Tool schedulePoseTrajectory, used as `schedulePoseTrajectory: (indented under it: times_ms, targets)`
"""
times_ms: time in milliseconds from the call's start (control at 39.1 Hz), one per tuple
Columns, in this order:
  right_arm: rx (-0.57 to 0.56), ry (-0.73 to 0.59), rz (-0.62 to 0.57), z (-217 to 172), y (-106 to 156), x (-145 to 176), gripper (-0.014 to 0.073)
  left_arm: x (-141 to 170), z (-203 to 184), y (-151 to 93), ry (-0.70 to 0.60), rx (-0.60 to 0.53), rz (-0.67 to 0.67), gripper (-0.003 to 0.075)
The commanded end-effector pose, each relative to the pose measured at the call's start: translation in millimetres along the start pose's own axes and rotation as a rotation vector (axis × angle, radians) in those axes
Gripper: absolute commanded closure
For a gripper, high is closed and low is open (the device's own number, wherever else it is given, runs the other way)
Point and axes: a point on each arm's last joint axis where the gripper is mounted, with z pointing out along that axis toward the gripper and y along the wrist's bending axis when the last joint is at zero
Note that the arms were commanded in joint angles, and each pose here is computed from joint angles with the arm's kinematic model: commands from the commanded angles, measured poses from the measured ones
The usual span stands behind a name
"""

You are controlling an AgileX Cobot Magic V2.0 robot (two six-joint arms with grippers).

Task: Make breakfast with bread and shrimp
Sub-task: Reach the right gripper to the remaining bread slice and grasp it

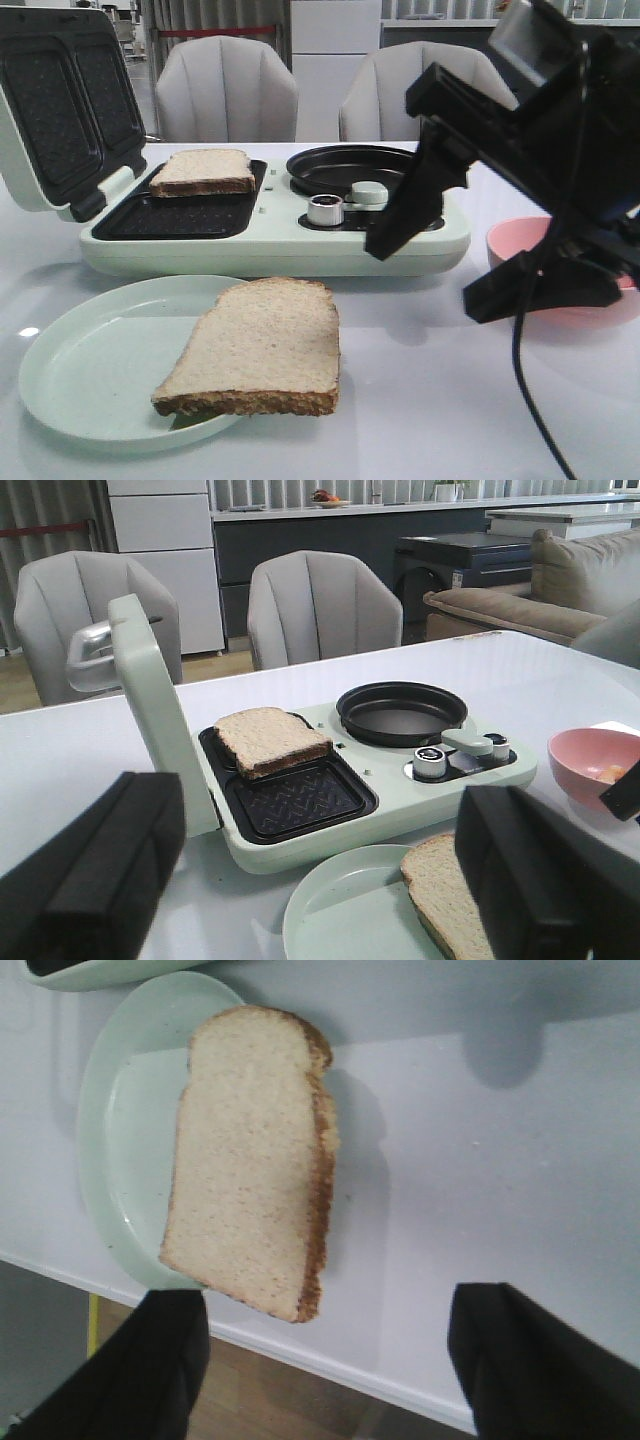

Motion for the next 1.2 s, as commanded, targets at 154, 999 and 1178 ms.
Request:
schedulePoseTrajectory:
  times_ms: [154, 999, 1178]
  targets:
    - [-0.162, -0.038, -0.030, 31.5, 8.0, -15.0, -0.0001, -15.5, -6.5, 0.0, -0.121, 0.003, -0.021, 0.0116]
    - [-0.296, 0.016, -0.043, 95.2, 0.8, -31.4, 0.0385, -15.5, -6.5, 0.0, -0.121, 0.003, -0.021, 0.0116]
    - [-0.427, -0.023, -0.171, 73.4, 19.0, -37.1, 0.0416, -15.5, -6.5, 0.0, -0.121, 0.003, -0.021, 0.0116]
